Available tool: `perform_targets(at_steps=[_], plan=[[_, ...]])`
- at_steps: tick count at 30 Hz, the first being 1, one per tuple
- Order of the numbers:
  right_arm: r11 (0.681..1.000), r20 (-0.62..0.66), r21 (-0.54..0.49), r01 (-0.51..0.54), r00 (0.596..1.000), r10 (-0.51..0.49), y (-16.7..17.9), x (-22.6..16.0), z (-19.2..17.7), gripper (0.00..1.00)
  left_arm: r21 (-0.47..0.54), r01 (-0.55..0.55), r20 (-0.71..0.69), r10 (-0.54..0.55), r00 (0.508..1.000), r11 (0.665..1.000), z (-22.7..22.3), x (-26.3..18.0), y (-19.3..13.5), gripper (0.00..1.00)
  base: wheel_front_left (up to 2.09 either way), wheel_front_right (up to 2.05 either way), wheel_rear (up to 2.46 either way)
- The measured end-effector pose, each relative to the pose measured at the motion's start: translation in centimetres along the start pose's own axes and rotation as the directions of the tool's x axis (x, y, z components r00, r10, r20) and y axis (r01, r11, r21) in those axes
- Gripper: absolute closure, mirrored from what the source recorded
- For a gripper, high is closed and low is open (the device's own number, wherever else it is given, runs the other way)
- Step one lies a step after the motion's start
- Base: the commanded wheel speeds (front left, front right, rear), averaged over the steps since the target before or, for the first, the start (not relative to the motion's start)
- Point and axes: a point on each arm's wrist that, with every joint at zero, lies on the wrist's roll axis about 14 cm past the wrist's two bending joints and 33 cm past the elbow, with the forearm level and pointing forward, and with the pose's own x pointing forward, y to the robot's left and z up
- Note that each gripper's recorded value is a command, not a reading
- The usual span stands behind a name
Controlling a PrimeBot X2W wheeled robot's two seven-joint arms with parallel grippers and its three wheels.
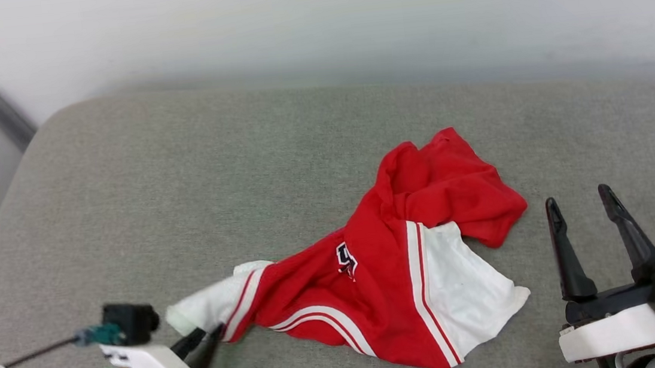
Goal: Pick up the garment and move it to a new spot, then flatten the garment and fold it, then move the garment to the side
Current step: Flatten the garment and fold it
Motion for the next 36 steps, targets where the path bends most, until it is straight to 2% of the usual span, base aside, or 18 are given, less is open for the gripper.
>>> perform_targets(at_steps=[2,5,9,12,16,18,21,23,26,28,32,36], plan=[[1.000,0.007,-0.005,-0.011,1.000,0.011,0.4,0.1,0.3,0.00,0.029,-0.017,-0.008,0.018,1.000,0.999,-1.1,-0.4,0.2,0.00,0.00,0.00,0.00],[1.000,0.012,-0.009,-0.012,1.000,0.012,0.4,0.1,0.5,0.00,0.041,-0.063,0.060,0.061,0.996,0.997,-0.2,-0.7,1.0,0.00,0.00,0.00,0.00],[1.000,0.028,-0.013,-0.012,1.000,0.013,0.4,0.0,1.1,0.00,0.067,-0.110,0.204,0.094,0.974,0.992,2.4,-1.3,1.6,0.00,0.00,0.00,0.00],[1.000,0.021,-0.013,-0.019,1.000,0.020,0.7,-0.2,1.3,0.00,0.121,-0.143,0.354,0.092,0.931,0.982,5.5,-2.3,1.8,0.00,0.00,0.00,0.00],[0.998,-0.109,-0.030,-0.063,0.992,0.059,1.7,-0.2,0.1,0.00,0.185,-0.208,0.500,0.090,0.861,0.960,8.6,-3.6,1.5,0.00,0.00,0.00,0.00],[0.996,-0.238,-0.021,-0.090,0.968,0.083,1.7,-0.5,-1.5,0.00,0.188,-0.237,0.547,0.099,0.831,0.953,9.5,-4.3,1.1,0.00,0.00,0.00,0.00],[0.986,-0.483,-0.030,-0.167,0.866,0.132,1.9,-1.8,-4.7,0.00,0.181,-0.266,0.637,0.093,0.765,0.947,11.6,-5.6,-0.2,0.00,0.00,0.00,0.00],[0.978,-0.629,-0.016,-0.207,0.763,0.151,1.8,-2.9,-6.5,0.00,0.183,-0.279,0.672,0.087,0.735,0.943,12.1,-6.3,-0.9,0.00,0.00,0.00,0.00],[0.969,-0.762,-0.004,-0.249,0.628,0.158,1.6,-3.7,-7.9,0.00,0.186,-0.283,0.683,0.083,0.725,0.941,11.6,-6.7,-1.5,0.00,0.00,0.00,0.00],[0.963,-0.816,0.039,-0.266,0.548,0.184,2.2,-4.0,-8.7,0.00,0.189,-0.289,0.690,0.083,0.719,0.938,11.6,-6.8,-1.6,0.00,0.00,0.00,0.00],[0.951,-0.861,0.057,-0.305,0.467,0.201,3.1,-3.0,-9.7,0.00,0.196,-0.297,0.685,0.086,0.723,0.934,11.1,-6.7,-1.5,0.00,0.00,0.00,0.00],[0.951,-0.915,0.102,-0.293,0.348,0.205,3.8,-3.6,-12.6,0.00,0.182,-0.321,0.677,0.119,0.727,0.929,10.5,-6.9,-0.6,0.00,0.00,0.00,0.00]])
